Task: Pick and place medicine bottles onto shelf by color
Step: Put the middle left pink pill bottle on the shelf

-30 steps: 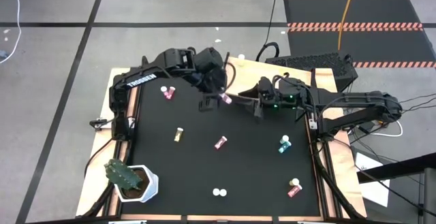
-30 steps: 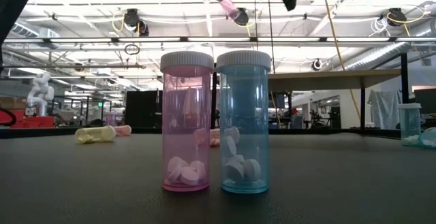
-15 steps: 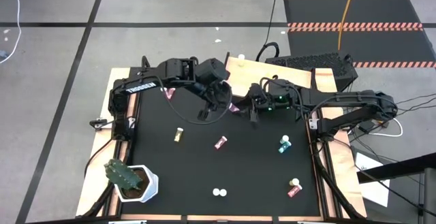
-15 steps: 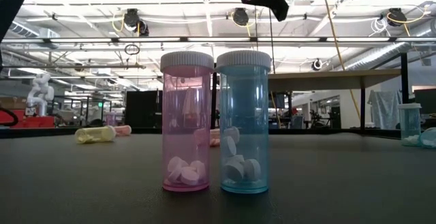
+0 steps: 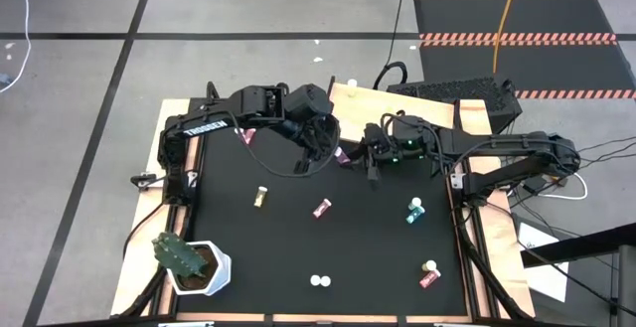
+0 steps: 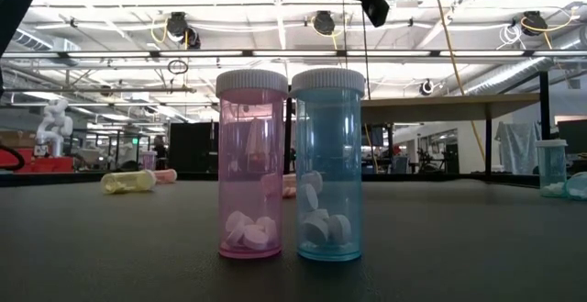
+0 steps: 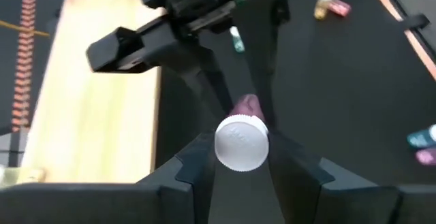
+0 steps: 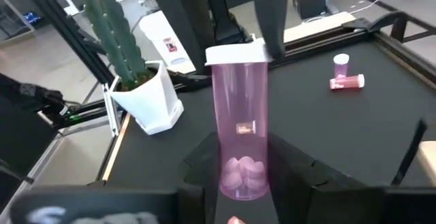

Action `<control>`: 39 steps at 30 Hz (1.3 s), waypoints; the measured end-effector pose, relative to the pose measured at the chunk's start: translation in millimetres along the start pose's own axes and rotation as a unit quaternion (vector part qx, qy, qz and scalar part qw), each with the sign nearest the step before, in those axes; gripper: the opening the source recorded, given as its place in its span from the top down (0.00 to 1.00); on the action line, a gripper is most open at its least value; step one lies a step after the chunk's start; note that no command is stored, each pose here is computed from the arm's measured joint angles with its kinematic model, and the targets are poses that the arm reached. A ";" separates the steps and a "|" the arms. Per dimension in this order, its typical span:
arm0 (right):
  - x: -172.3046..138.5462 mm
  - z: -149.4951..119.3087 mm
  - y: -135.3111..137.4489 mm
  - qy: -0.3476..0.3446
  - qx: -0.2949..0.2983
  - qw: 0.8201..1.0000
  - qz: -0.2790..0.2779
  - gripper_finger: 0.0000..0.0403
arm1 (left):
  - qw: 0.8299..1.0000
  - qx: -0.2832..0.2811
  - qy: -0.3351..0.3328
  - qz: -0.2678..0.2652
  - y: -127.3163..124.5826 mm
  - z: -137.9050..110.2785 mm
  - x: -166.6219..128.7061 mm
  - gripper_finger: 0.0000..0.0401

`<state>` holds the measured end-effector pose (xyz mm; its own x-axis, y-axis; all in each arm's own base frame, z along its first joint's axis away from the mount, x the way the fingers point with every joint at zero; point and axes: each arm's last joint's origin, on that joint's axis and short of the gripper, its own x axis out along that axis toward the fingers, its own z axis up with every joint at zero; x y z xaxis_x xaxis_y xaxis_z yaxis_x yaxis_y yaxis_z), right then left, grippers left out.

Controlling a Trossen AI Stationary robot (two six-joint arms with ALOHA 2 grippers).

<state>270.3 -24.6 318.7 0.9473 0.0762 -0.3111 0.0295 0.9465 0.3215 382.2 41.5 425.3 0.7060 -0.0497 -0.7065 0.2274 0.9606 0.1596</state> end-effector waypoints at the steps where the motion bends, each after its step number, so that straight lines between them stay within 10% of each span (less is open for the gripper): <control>1: -0.5 1.4 0.3 -0.007 -0.001 1.000 0.000 0.78 | 1.000 -0.007 -0.003 0.006 1.4 0.4 -0.4 0.65; 15: -38.2 17.5 6.8 -0.177 -0.093 0.978 -0.053 0.76 | 0.989 -0.107 -0.064 0.080 18.9 3.1 -36.9 0.31; 22: -50.0 -7.3 -1.3 -0.244 -0.098 0.960 -0.095 0.75 | 0.974 -0.122 -0.184 0.049 31.6 16.0 -57.3 0.30; 39: -73.2 -19.3 -0.3 -0.288 -0.106 0.948 -0.086 0.75 | 0.929 -0.133 -0.346 0.018 49.5 19.2 3.3 0.30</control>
<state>194.8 -24.5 324.2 0.9530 -0.2121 0.2163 0.1933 0.9755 0.1051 408.7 83.7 444.1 0.9929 -0.0908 -0.0767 0.0858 0.9941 -0.0661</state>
